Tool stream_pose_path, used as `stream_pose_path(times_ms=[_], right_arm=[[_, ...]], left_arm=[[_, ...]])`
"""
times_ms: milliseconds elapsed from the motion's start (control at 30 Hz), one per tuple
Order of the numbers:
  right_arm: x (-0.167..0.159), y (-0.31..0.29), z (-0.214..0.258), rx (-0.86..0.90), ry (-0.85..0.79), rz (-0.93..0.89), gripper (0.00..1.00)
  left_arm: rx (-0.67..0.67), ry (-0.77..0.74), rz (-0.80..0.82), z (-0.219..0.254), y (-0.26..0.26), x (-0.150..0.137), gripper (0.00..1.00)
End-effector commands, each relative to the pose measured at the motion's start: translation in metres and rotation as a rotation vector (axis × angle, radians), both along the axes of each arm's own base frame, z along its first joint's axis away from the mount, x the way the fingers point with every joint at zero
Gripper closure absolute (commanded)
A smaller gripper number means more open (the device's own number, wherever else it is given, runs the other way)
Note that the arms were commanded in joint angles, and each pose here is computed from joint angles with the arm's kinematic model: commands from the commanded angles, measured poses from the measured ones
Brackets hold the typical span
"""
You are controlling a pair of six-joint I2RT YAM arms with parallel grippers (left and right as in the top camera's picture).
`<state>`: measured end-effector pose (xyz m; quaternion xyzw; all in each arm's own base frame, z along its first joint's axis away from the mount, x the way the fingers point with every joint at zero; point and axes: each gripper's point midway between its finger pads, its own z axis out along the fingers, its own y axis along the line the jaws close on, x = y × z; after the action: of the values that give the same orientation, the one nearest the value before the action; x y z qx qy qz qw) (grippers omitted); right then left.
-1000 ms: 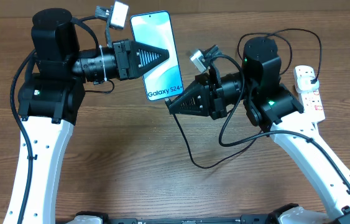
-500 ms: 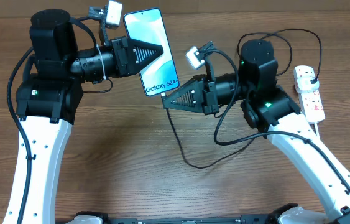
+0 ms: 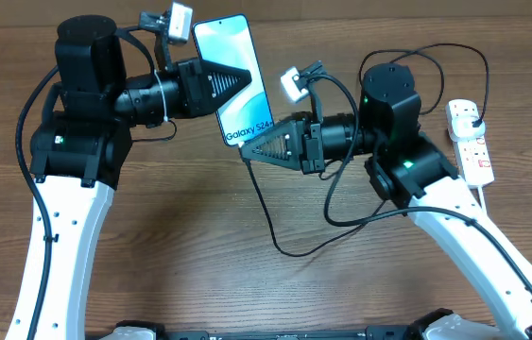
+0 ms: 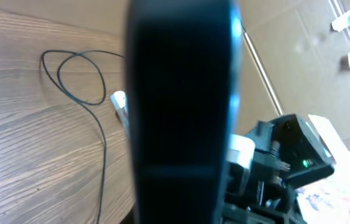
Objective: Plug charger to phone and switch on socket
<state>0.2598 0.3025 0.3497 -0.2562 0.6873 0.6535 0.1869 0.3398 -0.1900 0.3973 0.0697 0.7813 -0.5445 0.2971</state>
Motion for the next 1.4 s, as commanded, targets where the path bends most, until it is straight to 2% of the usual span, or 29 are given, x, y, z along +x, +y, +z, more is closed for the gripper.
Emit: stream_pose_path(times_ms=[0,167,300,367,500,767,833,867,933,1067,1267,1367], right_arm=[[0.03,-0.013,-0.018,-0.085,-0.037,-0.155,0.96],[0.036,-0.042,-0.093,-0.387,0.065,-0.287,0.96],[0.043,-0.094,-0.157,-0.758,0.122,-0.494,0.96],[0.044,-0.124,-0.182,-0.928,0.137,-0.589,0.96],[0.04,-0.159,-0.214,-1.13,0.164,-0.665,0.96],[0.03,-0.164,-0.268,-1.232,0.258,-0.602,0.95],[0.03,-0.167,-0.282,-1.263,0.275,-0.593,0.87],[0.03,-0.169,-0.288,-1.285,0.284,-0.598,0.76],[0.03,-0.176,-0.299,-1.329,0.306,-0.616,0.63],[0.029,-0.18,-0.315,-1.378,0.328,-0.604,0.42],[0.02,-0.159,-0.325,-1.314,0.374,-0.506,0.41],[0.017,-0.139,-0.322,-1.252,0.335,-0.426,0.43]], left_arm=[[0.014,-0.059,-0.045,0.007,-0.007,-0.013,0.96],[0.14,0.043,0.121,-0.028,0.013,0.002,0.96],[0.233,0.093,0.189,-0.05,0.026,0.004,0.96],[0.277,0.094,0.202,-0.057,0.031,0.004,0.96],[0.395,0.149,0.271,-0.08,0.049,0.002,0.96],[0.529,0.259,0.317,-0.111,0.069,-0.011,0.96],[0.553,0.279,0.297,-0.119,0.069,-0.014,0.96],[0.562,0.288,0.285,-0.124,0.068,-0.015,0.96],[0.573,0.312,0.271,-0.134,0.066,-0.016,0.96],[0.601,0.384,0.235,-0.164,0.061,-0.019,0.96],[0.629,0.469,0.209,-0.202,0.06,-0.018,0.96],[0.637,0.493,0.202,-0.212,0.059,-0.017,0.96]])
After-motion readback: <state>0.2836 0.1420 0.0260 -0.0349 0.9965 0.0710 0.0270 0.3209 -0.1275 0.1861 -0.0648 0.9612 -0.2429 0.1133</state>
